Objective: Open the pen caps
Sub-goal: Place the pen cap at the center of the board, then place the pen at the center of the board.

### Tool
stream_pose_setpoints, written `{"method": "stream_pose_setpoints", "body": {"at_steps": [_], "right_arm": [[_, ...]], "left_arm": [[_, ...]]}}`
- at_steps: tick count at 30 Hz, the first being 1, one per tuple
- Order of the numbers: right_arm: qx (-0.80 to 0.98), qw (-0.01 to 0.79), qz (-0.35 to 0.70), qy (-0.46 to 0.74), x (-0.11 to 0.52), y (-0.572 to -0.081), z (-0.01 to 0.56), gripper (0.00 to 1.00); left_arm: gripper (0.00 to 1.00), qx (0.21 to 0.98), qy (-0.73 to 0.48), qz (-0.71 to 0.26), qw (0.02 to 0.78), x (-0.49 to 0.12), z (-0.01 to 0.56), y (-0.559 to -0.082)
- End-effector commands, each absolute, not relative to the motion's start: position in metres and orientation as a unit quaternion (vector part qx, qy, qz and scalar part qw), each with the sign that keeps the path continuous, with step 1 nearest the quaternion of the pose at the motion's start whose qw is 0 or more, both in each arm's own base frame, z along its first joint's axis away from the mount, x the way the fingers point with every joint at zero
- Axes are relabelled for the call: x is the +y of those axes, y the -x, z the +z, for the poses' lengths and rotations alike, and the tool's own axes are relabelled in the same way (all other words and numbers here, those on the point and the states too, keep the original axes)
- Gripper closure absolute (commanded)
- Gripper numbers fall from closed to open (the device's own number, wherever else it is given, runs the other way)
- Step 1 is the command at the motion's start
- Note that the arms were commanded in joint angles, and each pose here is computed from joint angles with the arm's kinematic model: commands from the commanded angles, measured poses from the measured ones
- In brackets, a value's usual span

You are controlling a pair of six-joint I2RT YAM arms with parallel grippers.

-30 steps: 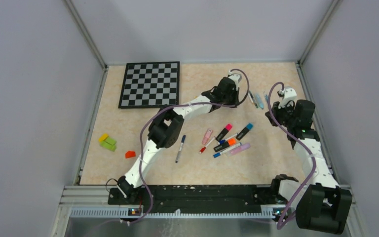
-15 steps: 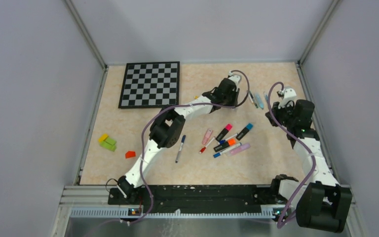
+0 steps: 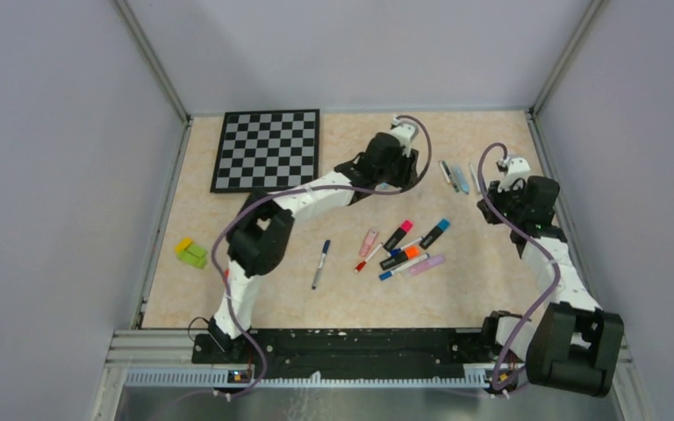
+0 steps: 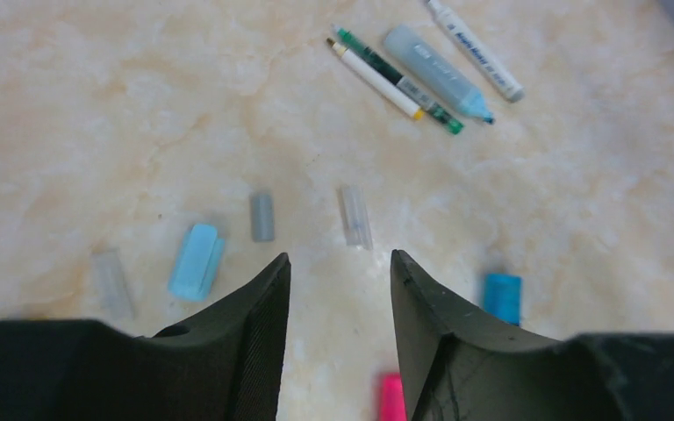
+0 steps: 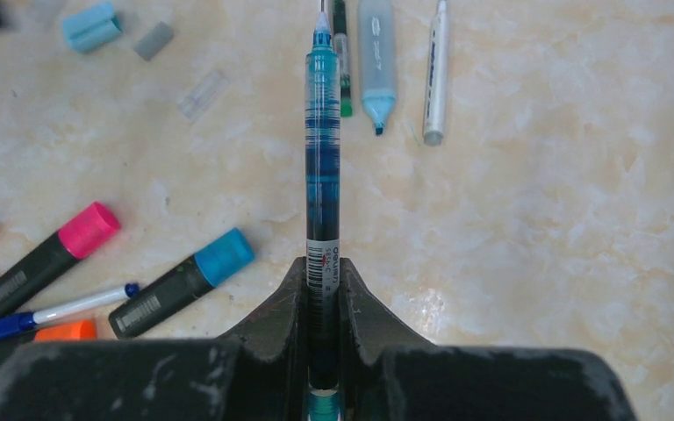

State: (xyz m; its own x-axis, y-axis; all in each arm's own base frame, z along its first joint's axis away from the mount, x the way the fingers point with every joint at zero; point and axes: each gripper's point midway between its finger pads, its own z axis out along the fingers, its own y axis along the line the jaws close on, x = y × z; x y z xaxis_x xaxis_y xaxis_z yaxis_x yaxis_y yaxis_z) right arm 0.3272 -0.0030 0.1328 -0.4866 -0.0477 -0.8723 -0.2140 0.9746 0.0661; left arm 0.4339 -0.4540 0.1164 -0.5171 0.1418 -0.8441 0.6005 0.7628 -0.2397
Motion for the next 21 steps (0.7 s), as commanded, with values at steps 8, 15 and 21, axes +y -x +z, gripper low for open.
{"method": "stream_pose_setpoints", "body": {"at_steps": [8,15,21], "right_arm": [[0.893,0.440,0.089,0.026,-0.048,-0.375,0.110,1.00],[0.915,0.393,0.081,0.035,-0.069,-0.413,0.086,1.00],[0.928,0.359,0.091,0.036,-0.079,-0.442,0.071,1.00]], "left_arm": [[0.28,0.727,-0.243,-0.304,0.565,-0.351,0.240,-0.334],[0.01,0.732,-0.187,-0.288,0.588,-0.272,0.230,-0.280],[0.01,0.735,-0.136,-0.319,0.583,-0.229,0.213,-0.238]]}}
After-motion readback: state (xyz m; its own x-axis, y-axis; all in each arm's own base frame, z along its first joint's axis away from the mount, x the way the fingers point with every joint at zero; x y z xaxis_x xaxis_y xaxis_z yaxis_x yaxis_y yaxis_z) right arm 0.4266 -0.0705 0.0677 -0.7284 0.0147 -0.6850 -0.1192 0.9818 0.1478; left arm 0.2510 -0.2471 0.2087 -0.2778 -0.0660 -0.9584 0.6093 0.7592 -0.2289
